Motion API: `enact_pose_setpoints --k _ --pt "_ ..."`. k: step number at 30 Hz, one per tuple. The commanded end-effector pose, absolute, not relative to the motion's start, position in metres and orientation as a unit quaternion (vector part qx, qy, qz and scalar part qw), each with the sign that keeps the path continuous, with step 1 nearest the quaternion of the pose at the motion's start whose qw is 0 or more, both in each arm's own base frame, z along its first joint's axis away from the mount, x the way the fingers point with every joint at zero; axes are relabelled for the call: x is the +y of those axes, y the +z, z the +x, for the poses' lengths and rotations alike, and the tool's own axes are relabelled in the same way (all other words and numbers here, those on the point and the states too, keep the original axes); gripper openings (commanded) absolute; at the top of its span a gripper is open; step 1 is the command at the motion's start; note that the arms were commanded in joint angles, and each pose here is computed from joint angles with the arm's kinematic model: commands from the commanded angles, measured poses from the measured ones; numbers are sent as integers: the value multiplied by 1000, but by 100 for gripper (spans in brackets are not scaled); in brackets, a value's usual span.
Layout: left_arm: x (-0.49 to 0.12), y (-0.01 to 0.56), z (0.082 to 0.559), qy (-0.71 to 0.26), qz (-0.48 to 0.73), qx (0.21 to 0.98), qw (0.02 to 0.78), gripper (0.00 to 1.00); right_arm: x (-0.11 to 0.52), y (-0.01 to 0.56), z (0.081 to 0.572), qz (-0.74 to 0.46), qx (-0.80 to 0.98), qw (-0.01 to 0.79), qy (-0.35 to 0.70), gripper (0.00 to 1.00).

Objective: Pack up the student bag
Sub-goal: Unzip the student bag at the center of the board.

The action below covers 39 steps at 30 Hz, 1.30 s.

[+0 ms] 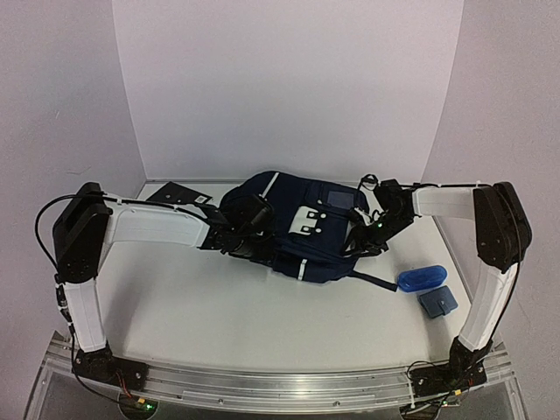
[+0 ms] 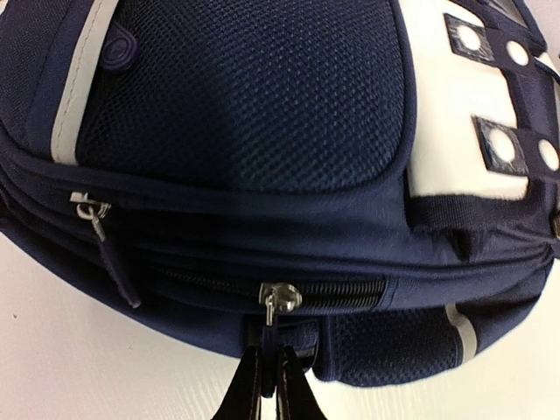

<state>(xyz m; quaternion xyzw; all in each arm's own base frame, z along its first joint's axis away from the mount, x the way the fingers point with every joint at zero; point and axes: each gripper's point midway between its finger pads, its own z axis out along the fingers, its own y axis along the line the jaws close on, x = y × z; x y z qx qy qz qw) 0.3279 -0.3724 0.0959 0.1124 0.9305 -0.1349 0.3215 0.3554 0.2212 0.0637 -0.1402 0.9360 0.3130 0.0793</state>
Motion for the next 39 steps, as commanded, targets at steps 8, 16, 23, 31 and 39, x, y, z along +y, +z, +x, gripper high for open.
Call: enact_pose_setpoints --k 8,16,23,31,39 --pt "-300 118 308 -114 98 931 333 0 155 46 437 -107 962 146 203 26" --pt "-353 129 296 -243 162 906 305 0 154 92 482 -120 950 210 199 36" --pt "-411 151 285 -339 202 869 298 0 192 133 411 -149 923 177 308 71" --pt "-450 157 273 -359 247 850 295 0 184 91 342 -153 933 73 317 85" --pt "-465 149 255 -356 271 851 276 0 190 56 374 -104 944 46 310 80"
